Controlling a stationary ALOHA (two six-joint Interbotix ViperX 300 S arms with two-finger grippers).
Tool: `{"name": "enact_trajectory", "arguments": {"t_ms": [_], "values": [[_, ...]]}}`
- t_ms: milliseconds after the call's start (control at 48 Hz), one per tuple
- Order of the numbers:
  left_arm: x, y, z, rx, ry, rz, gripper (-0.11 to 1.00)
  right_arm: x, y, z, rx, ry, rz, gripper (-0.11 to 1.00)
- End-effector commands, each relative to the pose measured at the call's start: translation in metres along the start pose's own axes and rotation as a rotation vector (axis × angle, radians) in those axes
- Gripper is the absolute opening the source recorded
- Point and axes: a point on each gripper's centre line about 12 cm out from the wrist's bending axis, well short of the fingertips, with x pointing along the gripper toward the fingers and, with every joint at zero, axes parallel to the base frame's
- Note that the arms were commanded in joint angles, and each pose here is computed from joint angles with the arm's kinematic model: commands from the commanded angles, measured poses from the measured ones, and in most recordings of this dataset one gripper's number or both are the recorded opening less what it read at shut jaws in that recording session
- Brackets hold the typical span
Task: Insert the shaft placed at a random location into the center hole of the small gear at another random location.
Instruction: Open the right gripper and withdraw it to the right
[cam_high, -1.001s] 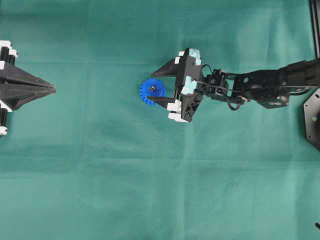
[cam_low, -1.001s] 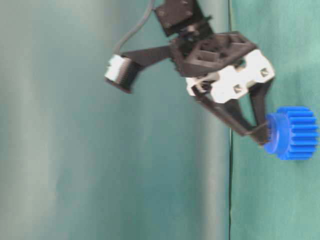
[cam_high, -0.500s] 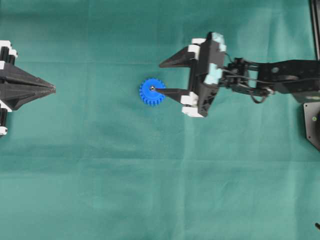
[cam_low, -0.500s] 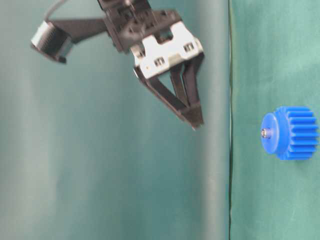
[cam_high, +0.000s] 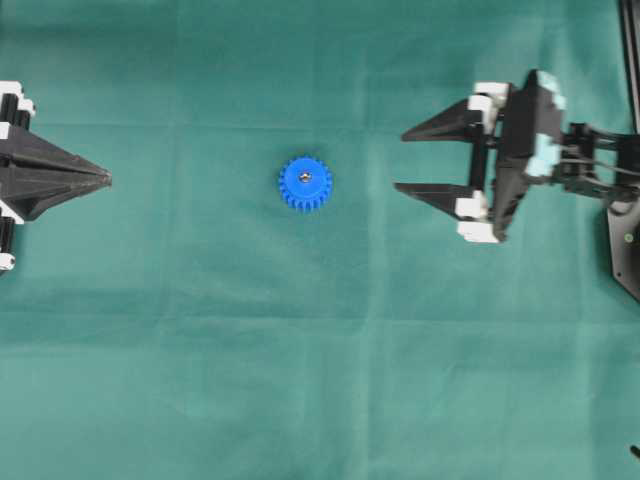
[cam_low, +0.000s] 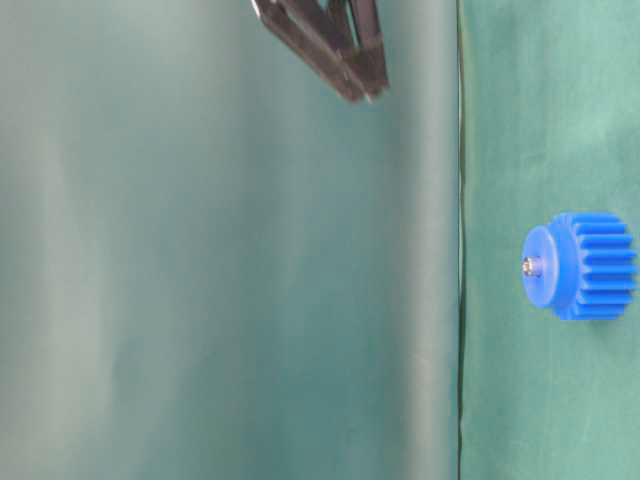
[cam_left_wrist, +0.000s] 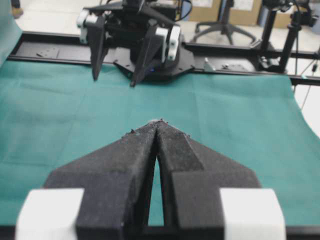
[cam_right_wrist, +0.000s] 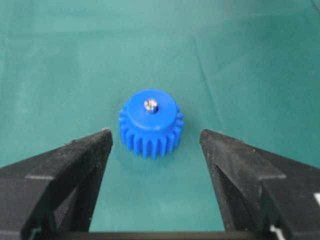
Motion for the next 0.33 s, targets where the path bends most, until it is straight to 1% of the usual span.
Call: {"name": "enact_trajectory", "arguments": {"t_ms": [0, 188, 313], "values": [[0.001, 0.000, 0.003, -0.002, -0.008, -0.001, -0.01, -0.014, 0.001, 0.007, 0.007, -0.033, 0.009, 0.87], [0.001, 0.000, 0.003, -0.002, -0.009, -0.002, -0.01, -0.029, 0.001, 0.006, 0.009, -0.038, 0.016, 0.87], [0.001, 0.000, 0.003, -0.002, -0.008, -0.001, -0.01, -0.030, 0.001, 0.006, 0.007, -0.038, 0.019, 0.87]]}}
